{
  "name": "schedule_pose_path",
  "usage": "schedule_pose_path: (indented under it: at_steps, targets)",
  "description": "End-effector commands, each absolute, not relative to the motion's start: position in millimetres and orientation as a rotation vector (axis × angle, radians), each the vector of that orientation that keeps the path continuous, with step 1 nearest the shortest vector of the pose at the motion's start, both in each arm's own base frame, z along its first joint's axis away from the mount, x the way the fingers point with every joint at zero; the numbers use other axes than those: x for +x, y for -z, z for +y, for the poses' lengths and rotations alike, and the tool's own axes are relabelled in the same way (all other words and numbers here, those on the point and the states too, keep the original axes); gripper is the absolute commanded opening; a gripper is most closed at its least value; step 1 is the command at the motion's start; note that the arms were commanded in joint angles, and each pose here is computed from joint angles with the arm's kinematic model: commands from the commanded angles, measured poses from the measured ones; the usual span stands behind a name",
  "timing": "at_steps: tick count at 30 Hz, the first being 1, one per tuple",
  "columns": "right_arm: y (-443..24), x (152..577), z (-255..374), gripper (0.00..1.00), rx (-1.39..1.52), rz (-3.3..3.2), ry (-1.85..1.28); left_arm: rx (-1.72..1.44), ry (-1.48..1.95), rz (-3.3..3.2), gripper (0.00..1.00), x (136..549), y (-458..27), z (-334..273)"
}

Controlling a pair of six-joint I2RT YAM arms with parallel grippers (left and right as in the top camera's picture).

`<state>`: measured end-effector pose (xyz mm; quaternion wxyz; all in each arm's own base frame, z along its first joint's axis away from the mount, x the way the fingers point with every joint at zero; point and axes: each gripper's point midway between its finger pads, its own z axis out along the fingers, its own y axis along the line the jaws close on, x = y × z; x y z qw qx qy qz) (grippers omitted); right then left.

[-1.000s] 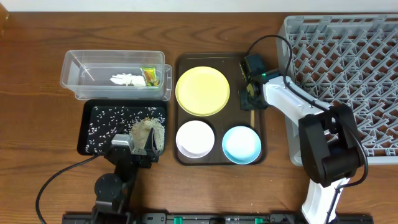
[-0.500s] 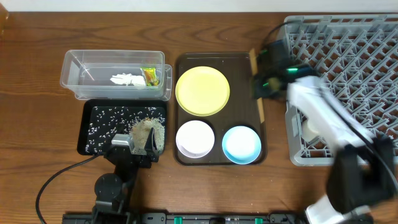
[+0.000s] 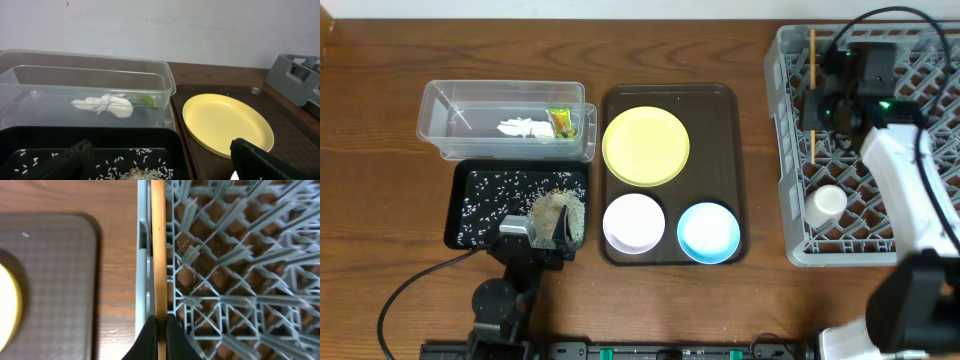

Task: Sort waste into correct bins and load items into the dishwasher rack
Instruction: 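Insert the second chopstick into the dish rack, then reach right gripper to the light-blue bowl and grasp its rim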

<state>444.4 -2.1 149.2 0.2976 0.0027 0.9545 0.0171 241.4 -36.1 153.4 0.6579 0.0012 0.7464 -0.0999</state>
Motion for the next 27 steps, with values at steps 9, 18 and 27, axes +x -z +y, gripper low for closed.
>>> schedule_pose_path:
  at_steps: [9, 18, 27]
  targets:
    - [-180, 399, 69, 0.39, -0.155, 2.565, -0.372, -0.002, 0.210, 1.725, 0.90, 242, -138, -34]
    - [-159, 304, 113, 0.44, -0.176, 2.886, -0.445, -0.002, 0.210, 1.725, 0.90, 242, -138, -34]
    - [-75, 253, 125, 0.41, -0.137, 3.071, -0.362, -0.002, 0.210, 1.725, 0.90, 242, -138, -34]
